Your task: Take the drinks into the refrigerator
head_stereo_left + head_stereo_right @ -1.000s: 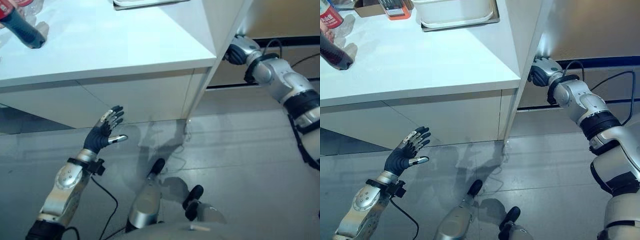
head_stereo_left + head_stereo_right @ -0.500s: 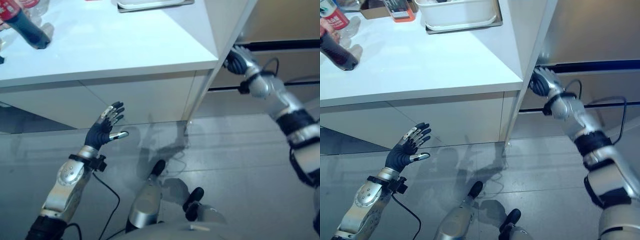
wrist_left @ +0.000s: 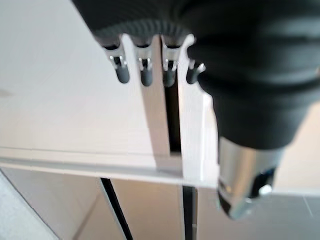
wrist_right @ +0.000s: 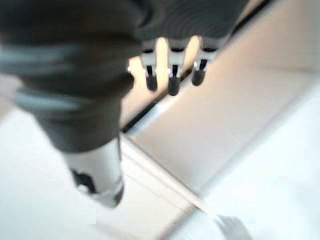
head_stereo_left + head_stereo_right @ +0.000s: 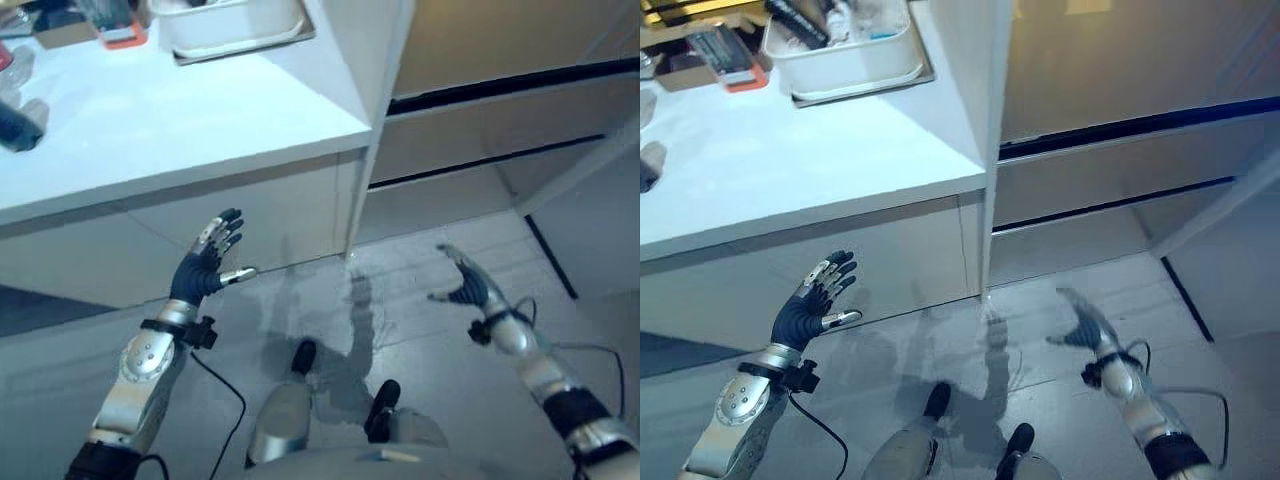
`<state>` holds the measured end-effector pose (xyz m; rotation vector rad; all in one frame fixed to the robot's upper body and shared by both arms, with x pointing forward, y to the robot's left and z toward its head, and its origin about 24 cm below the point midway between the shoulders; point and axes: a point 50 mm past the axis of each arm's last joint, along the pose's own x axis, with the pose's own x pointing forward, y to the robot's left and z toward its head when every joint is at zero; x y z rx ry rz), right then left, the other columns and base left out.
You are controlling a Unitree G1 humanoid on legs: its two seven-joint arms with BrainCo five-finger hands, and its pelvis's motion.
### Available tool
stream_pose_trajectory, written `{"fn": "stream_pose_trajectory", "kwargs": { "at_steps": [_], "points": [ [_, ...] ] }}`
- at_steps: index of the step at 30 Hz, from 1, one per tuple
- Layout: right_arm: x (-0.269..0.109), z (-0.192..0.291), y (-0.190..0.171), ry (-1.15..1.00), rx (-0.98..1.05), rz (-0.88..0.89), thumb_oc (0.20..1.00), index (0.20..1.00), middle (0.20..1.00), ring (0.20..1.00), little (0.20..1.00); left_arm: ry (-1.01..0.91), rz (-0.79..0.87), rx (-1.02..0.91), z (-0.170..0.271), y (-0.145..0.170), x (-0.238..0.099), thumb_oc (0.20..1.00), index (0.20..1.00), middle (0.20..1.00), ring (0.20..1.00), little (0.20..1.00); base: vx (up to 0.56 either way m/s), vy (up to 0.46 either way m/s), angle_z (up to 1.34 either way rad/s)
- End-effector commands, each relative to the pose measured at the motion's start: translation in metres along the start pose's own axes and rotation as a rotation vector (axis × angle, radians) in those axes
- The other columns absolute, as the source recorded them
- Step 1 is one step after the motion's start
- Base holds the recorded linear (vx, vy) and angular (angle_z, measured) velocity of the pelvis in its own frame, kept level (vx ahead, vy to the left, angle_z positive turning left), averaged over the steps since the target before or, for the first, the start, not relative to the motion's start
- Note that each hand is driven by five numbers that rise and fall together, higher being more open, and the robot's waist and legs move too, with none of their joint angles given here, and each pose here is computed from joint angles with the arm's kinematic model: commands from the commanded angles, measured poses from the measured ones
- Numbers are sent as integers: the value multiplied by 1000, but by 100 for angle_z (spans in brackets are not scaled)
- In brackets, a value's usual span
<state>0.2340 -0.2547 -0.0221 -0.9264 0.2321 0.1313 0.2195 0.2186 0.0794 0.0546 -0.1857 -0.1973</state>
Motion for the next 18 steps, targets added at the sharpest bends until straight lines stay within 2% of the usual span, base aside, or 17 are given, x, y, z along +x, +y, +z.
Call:
{"fn": "stream_pose_trajectory", "kwargs": {
  "at_steps": [1,2,3,5,8,13,17,18],
  "points": [
    [-8,-11,10,15,-44,47,1000,1000,1000,1000,1000,-91,18,40,11,-1,-2,1000,1000,1000,1000,1000,-15,27,-16],
    [-8,-11,10,15,-44,46,1000,1000,1000,1000,1000,-92,17,40,11,-1,-2,1000,1000,1000,1000,1000,1,28,-11],
    [-25,-35,29,123,-49,116,1000,1000,1000,1000,1000,-74,34,40,6,0,-3,1000,1000,1000,1000,1000,4,28,-11],
    [-44,-57,46,237,-37,170,1000,1000,1000,1000,1000,-37,50,28,-3,2,-6,1000,1000,1000,1000,1000,8,28,-23],
    [-63,-74,55,327,-11,191,1000,1000,1000,1000,1000,45,75,57,-23,7,-14,1000,1000,1000,1000,1000,17,21,-35],
    [-71,-67,41,268,109,117,1000,1000,1000,1000,1000,230,132,109,-66,13,-34,1000,1000,1000,1000,1000,19,14,-34],
    [-72,-62,44,236,167,164,1000,1000,1000,1000,1000,431,132,123,-105,9,-60,1000,1000,1000,1000,1000,7,7,-27],
    [-72,-62,44,236,167,163,1000,1000,1000,1000,1000,430,132,123,-105,9,-60,1000,1000,1000,1000,1000,12,4,-14]
  ]
}}
